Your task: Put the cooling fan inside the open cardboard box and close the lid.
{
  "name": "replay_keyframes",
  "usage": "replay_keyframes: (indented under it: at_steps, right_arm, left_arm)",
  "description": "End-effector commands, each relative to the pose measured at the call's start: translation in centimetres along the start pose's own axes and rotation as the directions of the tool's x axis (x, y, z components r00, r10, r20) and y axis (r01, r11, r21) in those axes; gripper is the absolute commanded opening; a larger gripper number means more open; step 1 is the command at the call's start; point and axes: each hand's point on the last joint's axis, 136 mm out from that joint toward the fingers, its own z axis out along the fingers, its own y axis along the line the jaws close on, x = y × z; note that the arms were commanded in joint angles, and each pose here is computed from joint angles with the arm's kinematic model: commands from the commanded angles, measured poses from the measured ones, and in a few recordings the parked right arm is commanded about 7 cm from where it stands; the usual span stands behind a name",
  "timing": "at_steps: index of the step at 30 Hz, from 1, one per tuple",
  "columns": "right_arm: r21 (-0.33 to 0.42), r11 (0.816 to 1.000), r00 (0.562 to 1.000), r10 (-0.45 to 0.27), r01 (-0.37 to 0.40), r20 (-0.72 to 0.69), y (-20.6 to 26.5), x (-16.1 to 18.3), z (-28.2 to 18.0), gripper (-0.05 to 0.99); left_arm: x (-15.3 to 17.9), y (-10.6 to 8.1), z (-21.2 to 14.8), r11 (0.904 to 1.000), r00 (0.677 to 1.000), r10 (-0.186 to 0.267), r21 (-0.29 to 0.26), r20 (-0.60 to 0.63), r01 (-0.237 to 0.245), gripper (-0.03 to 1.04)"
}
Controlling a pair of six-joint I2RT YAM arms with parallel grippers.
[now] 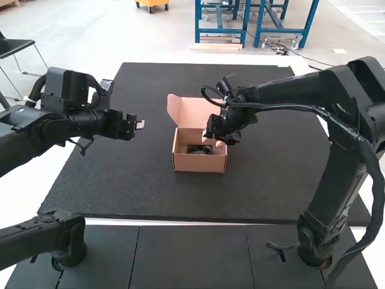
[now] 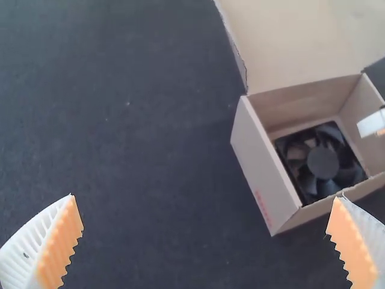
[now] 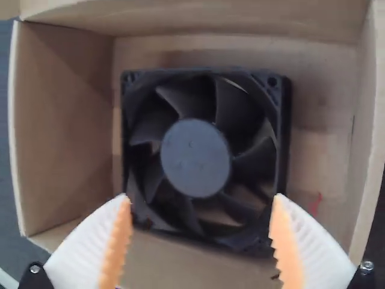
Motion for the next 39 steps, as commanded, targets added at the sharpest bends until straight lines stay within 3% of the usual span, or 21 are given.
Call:
replay_keyframes:
  at_steps: [1,6,10,20,24,26,30,39]
  right_arm:
    - [-0.061,0.996,0.997,-0.057,0.06,0.049,2.5,-2.0,-1.5,0.62]
    - [-0.084,0.981,0.981,-0.163,0.172,0.105,4.4,-3.9,-3.6,0.72]
    - [-0.068,0.969,0.961,-0.222,0.236,0.166,4.8,-4.8,-5.8,0.72]
    - [0.081,0.971,0.92,-0.239,0.225,0.312,-0.6,-5.6,-11.1,0.73]
    - [0.13,0.968,0.882,-0.248,0.214,0.4,-2.6,-5.9,-12.8,0.73]
    - [0.148,0.965,0.855,-0.26,0.216,0.449,-3.2,-6.2,-13.5,0.78]
    - [0.141,0.965,0.815,-0.261,0.219,0.517,-3.8,-6.0,-13.8,0.85]
    - [0.13,0.964,0.774,-0.263,0.231,0.576,-4.1,-6.2,-12.9,0.85]
  left_arm:
    - [-0.3,0.2,-0.3,0.9999,1.0,-0.011,-0.01,0.024,0.011,0.96]
    - [-1.1,0.2,-0.4,0.9998,0.999,-0.017,-0.012,0.035,0.018,0.96]
    - [-1.3,0.3,0.2,0.9997,1.0,-0.019,-0.013,0.017,0.019,0.96]
    - [-1.9,0.4,2.2,0.9996,1.0,-0.023,-0.014,-0.014,0.023,0.96]
    - [-2.5,0.5,3.2,0.9996,0.999,-0.026,-0.015,-0.018,0.026,0.96]
    - [-2.7,0.5,3.7,0.999,0.999,-0.041,-0.017,-0.027,0.04,0.96]
    - [-2.6,0.8,4.7,0.9975,0.997,-0.066,-0.031,-0.05,0.064,0.96]
    - [-1.4,1.2,7.3,0.9959,0.992,-0.083,-0.044,-0.096,0.079,0.96]
